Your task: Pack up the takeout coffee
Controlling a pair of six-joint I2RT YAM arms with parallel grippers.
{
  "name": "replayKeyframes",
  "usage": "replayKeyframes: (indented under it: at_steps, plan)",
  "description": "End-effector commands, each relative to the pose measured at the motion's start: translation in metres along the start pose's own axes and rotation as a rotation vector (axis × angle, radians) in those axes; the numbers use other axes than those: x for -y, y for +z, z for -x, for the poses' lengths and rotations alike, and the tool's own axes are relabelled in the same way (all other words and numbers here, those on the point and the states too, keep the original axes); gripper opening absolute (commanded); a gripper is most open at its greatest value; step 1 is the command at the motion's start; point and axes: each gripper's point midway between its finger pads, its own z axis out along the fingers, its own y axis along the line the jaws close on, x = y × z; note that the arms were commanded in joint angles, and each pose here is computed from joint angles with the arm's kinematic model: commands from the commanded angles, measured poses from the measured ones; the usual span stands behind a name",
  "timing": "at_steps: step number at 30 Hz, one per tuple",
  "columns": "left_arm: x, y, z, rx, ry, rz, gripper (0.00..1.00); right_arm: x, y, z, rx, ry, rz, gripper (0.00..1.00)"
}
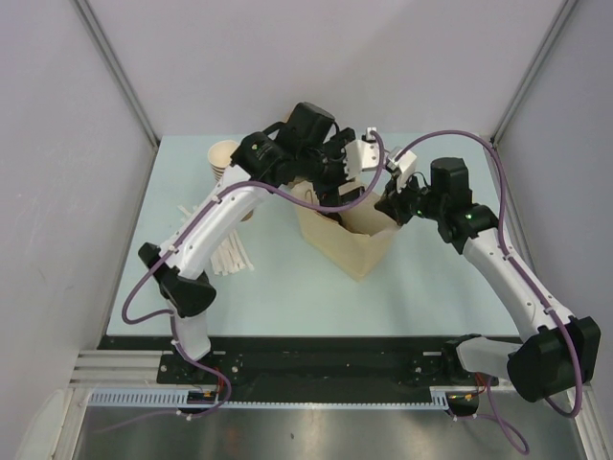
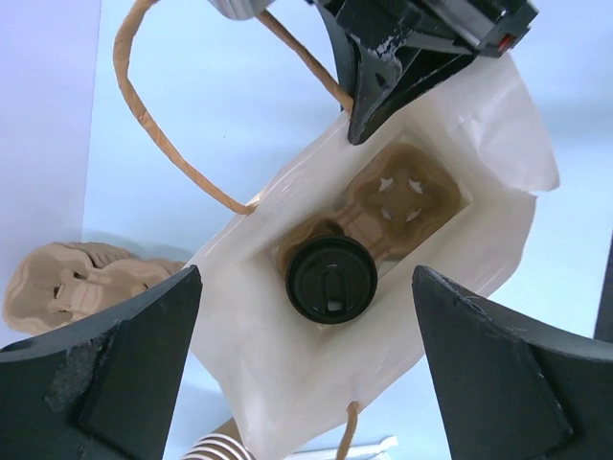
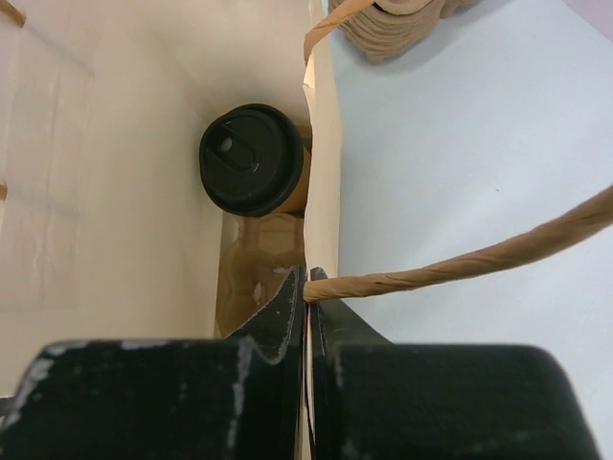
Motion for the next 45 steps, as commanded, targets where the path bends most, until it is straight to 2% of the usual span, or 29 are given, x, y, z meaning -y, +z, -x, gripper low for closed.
replayKeyframes:
  at_steps: [1, 10, 16, 22, 23, 30, 33, 34, 35, 36, 37, 39, 40, 42, 43, 45]
  plan:
    - [-0.005, -0.034, 0.036, 0.141, -0.058, 0.046, 0.95, -0.005, -0.007, 0.008, 0.011, -0.008, 0.010, 0.00]
    - [-0.050, -0.075, 0.062, 0.299, -0.285, 0.194, 0.94, -0.031, -0.025, 0.017, 0.051, 0.006, 0.128, 0.00]
    - [-0.081, -0.097, 0.047, 0.324, -0.441, 0.300, 0.94, -0.040, -0.033, 0.027, 0.074, 0.009, 0.177, 0.00]
    - [-0.106, -0.126, -0.005, 0.295, -0.627, 0.446, 0.92, -0.034, -0.030, 0.024, 0.041, 0.028, 0.146, 0.00]
    - [-0.110, -0.128, -0.023, 0.267, -0.663, 0.470, 0.91, -0.033, -0.030, 0.024, 0.039, 0.028, 0.143, 0.00]
    - [-0.110, -0.201, -0.060, 0.258, -0.715, 0.688, 0.91, -0.033, -0.021, 0.019, 0.014, 0.044, 0.136, 0.00]
    - [-0.113, -0.228, -0.084, 0.232, -0.760, 0.791, 0.91, -0.031, -0.018, 0.019, 0.011, 0.047, 0.127, 0.00]
    - [-0.116, -0.234, -0.104, 0.201, -0.794, 0.828, 0.91, -0.029, -0.017, 0.019, 0.012, 0.045, 0.117, 0.00]
    - [-0.118, -0.242, -0.118, 0.175, -0.827, 0.877, 0.91, -0.029, -0.017, 0.020, 0.013, 0.042, 0.115, 0.06]
    - [-0.117, -0.248, -0.129, 0.159, -0.844, 0.905, 0.91, -0.026, -0.016, 0.020, 0.012, 0.042, 0.103, 0.08]
    - [-0.117, -0.260, -0.155, 0.138, -0.923, 0.958, 0.91, -0.025, -0.017, 0.022, 0.015, 0.040, 0.099, 0.10]
    - [-0.113, -0.269, -0.181, 0.117, -1.012, 1.007, 0.90, -0.022, -0.016, 0.022, 0.008, 0.045, 0.085, 0.16]
    - [-0.110, -0.280, -0.215, 0.073, -1.084, 1.063, 0.90, -0.022, -0.016, 0.021, 0.003, 0.049, 0.081, 0.18]
    - [-0.104, -0.280, -0.240, 0.060, -1.167, 1.070, 0.90, -0.021, -0.017, 0.023, 0.003, 0.055, 0.071, 0.27]
    - [-0.096, -0.278, -0.267, 0.016, -1.232, 1.083, 0.90, -0.020, -0.017, 0.024, 0.004, 0.054, 0.066, 0.30]
    - [-0.090, -0.270, -0.288, 0.014, -1.304, 1.070, 0.90, -0.017, -0.018, 0.027, 0.006, 0.060, 0.047, 0.37]
